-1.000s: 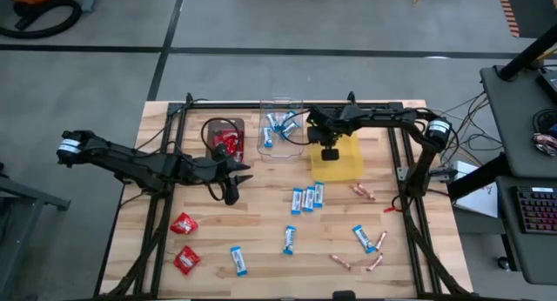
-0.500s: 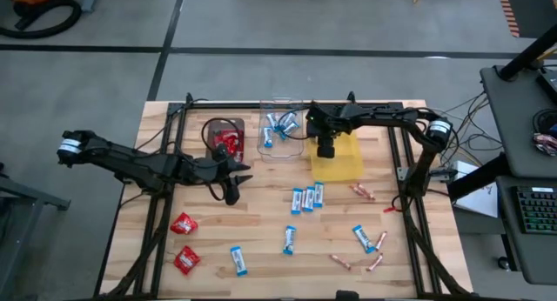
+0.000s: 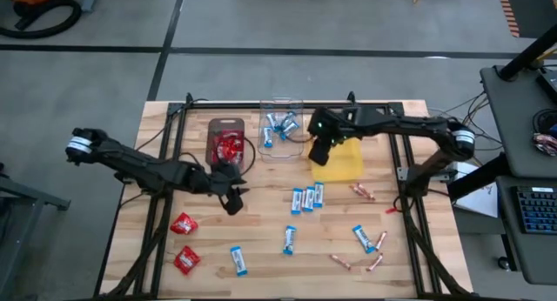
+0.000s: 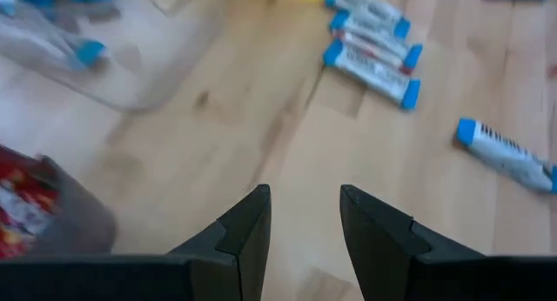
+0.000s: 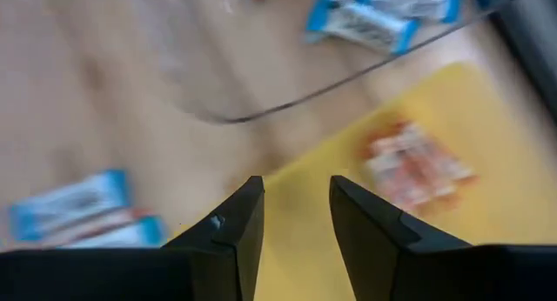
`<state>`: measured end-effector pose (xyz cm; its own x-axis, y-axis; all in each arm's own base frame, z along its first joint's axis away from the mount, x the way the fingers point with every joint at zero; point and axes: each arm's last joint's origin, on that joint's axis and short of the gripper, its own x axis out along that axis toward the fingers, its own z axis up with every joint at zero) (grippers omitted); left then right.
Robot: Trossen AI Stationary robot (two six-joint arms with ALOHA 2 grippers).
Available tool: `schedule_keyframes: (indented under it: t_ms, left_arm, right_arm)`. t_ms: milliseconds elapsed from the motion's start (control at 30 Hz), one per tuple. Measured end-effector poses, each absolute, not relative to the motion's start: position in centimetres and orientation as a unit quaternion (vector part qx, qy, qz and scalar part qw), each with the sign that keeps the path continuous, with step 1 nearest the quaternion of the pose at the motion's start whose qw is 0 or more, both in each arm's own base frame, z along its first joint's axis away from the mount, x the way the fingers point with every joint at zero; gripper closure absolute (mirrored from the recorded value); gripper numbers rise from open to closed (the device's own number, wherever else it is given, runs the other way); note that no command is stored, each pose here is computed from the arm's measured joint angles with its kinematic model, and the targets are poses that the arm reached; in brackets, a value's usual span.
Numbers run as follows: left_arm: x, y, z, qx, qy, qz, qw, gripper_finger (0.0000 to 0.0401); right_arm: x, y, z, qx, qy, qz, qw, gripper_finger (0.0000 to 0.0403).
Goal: Sort candy
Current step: Put the white chocolate into the transparent bin
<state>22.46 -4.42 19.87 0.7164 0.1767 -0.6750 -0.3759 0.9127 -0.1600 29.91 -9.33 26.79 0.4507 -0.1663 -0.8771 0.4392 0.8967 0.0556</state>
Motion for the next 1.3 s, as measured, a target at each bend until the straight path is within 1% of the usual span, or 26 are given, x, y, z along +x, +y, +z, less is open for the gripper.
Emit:
schedule_keyframes:
  t_ms: [233, 367, 533, 600, 667, 800, 867, 933, 1000, 1100, 1167, 1300]
  left_arm:
    - [22.7, -5.5, 19.0, -0.136, 0.365, 0.137, 0.911, 0.0278]
    - [23.1, -5.6, 20.4, -0.126, 0.344, 0.127, 0.922, 0.0278]
    - [23.8, -5.8, 22.0, -0.075, 0.327, 0.102, 0.936, 0.0278]
    - [24.1, -5.9, 22.2, -0.051, 0.325, 0.09, 0.94, 0.0278]
    - [24.3, -6.2, 22.0, -0.033, 0.332, 0.073, 0.94, 0.0278]
    - [24.6, -6.5, 21.5, -0.024, 0.339, 0.052, 0.939, 0.0278]
    - [24.8, -6.5, 21.2, -0.023, 0.345, 0.053, 0.937, 0.0278]
    - [24.9, -6.6, 21.1, -0.025, 0.346, 0.054, 0.936, 0.0278]
    - [24.9, -6.6, 21.0, -0.03, 0.346, 0.056, 0.936, 0.0278]
    - [24.9, -6.7, 21.0, -0.04, 0.344, 0.059, 0.936, 0.0278]
    - [24.9, -6.7, 21.1, -0.048, 0.342, 0.06, 0.936, 0.0278]
    - [24.8, -7.0, 21.2, -0.057, 0.338, 0.058, 0.938, 0.0278]
  right_arm:
    - [30.7, -2.5, 26.9, 0.215, 0.484, -0.158, 0.833, 0.0296]
    - [31.3, 1.0, 26.0, 0.237, 0.499, -0.145, 0.821, 0.0304]
    - [32.1, 4.5, 24.6, 0.253, 0.513, -0.133, 0.809, 0.0301]
    - [32.5, 5.7, 24.0, 0.228, 0.524, -0.112, 0.813, 0.0297]
    - [32.6, 7.1, 23.3, 0.177, 0.54, -0.077, 0.819, 0.0295]
    - [32.7, 10.1, 21.8, 0.048, 0.56, 0.021, 0.827, 0.0294]
    - [32.7, 11.4, 20.8, -0.034, 0.566, 0.072, 0.821, 0.0294]
    - [32.9, 12.6, 20.0, -0.115, 0.552, 0.107, 0.819, 0.0294]
    - [33.4, 13.6, 19.4, -0.175, 0.523, 0.101, 0.828, 0.0293]
    - [34.2, 14.8, 18.8, -0.221, 0.484, 0.116, 0.839, 0.029]
    - [34.6, 15.2, 18.3, -0.228, 0.471, 0.123, 0.843, 0.0283]
    - [35.1, 15.5, 17.4, -0.228, 0.469, 0.123, 0.844, 0.0252]
